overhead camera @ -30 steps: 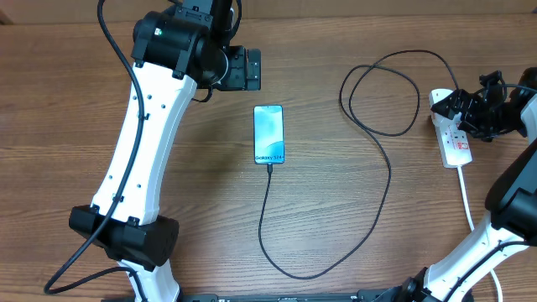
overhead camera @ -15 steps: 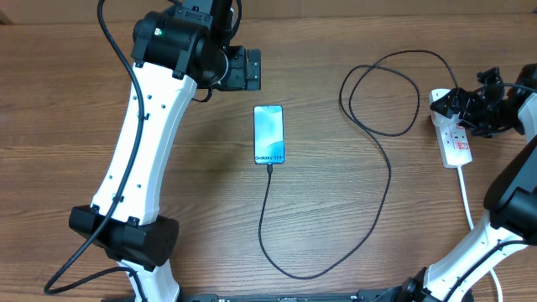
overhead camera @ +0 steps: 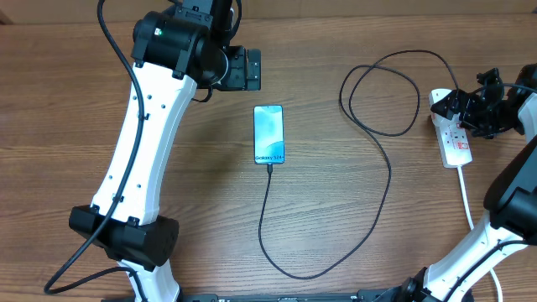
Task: Plug charger to phone and switch on socket
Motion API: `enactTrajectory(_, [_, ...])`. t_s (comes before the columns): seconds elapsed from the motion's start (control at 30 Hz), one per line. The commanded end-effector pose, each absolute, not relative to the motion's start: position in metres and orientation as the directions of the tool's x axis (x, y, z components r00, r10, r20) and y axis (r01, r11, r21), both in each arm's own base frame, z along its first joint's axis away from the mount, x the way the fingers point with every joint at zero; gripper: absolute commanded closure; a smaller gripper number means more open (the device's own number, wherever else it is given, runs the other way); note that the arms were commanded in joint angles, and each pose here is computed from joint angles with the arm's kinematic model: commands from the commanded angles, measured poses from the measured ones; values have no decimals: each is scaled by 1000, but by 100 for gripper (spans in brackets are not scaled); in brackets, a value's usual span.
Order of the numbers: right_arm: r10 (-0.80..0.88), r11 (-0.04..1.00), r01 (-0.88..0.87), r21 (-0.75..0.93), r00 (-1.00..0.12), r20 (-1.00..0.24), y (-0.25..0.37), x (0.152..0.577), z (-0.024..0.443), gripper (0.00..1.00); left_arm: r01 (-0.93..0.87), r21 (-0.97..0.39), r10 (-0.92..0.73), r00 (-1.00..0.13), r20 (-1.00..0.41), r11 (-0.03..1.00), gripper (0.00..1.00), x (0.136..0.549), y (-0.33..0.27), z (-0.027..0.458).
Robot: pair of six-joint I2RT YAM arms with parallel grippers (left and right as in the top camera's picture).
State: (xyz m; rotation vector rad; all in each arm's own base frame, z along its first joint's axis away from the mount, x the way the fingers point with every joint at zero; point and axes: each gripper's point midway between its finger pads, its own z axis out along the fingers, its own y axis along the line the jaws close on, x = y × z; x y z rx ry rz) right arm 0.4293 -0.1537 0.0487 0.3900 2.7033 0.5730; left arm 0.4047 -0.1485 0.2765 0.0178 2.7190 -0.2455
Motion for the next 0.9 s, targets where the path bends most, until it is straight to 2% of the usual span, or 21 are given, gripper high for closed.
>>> enactTrajectory(0.0, [325,886,188,424,-904,-278,-154,432,45,0,54,-152,-11,-917,-398,987,0,406,-145,274])
enactTrajectory(0.87, [362,839,213,500,-906,-222,-138,423,40,0,53,-152,-12,-917,-398,987,0,406,-145,274])
